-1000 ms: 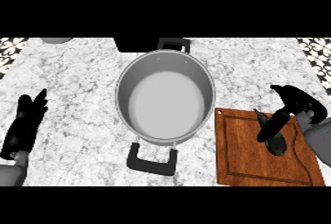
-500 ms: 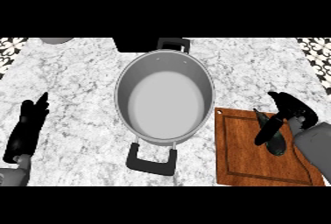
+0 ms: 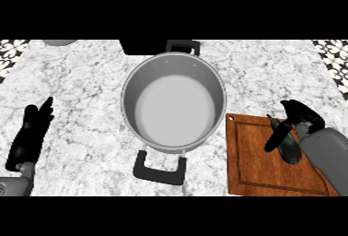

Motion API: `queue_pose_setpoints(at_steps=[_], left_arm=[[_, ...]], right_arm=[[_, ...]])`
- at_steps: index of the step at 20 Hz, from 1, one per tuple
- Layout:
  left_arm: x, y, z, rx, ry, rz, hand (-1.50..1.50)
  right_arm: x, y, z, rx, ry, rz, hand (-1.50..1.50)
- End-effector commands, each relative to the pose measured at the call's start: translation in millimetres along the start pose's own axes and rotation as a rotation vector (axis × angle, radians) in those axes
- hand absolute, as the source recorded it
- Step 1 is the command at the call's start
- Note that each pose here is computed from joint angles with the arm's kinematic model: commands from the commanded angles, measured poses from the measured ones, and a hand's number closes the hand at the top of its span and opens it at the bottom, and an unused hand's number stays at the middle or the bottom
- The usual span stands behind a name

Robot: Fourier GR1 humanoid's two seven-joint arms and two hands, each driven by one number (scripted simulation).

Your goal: Pick the eggplant from the cutting board and place it in the pot

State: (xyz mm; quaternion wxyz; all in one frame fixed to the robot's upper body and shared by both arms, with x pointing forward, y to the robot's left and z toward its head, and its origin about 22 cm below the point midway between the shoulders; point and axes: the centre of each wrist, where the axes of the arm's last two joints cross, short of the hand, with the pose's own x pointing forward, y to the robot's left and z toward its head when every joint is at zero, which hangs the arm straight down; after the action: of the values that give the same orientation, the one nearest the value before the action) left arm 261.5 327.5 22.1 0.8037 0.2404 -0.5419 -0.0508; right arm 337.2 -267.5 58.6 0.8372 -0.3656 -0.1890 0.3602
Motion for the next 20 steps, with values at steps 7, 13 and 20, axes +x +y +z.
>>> queue_pose_setpoints(at_steps=[7, 13, 20], left_arm=[[18.4, 4.0, -9.5, 0.021, -0.001, -0.011, 0.00], [21.4, 14.9, -18.4, 0.013, 0.005, 0.010, 0.00], [14.3, 5.2, 0.1, 0.011, 0.001, -0.008, 0.00]], right_arm=[[-2.3, 14.3, -17.6, 0.075, 0.121, 0.032, -1.50], [-4.4, 42.7, -21.3, 0.072, 0.109, 0.009, -1.50], [-23.9, 19.2, -34.5, 0.090, 0.115, -0.027, -1.50]])
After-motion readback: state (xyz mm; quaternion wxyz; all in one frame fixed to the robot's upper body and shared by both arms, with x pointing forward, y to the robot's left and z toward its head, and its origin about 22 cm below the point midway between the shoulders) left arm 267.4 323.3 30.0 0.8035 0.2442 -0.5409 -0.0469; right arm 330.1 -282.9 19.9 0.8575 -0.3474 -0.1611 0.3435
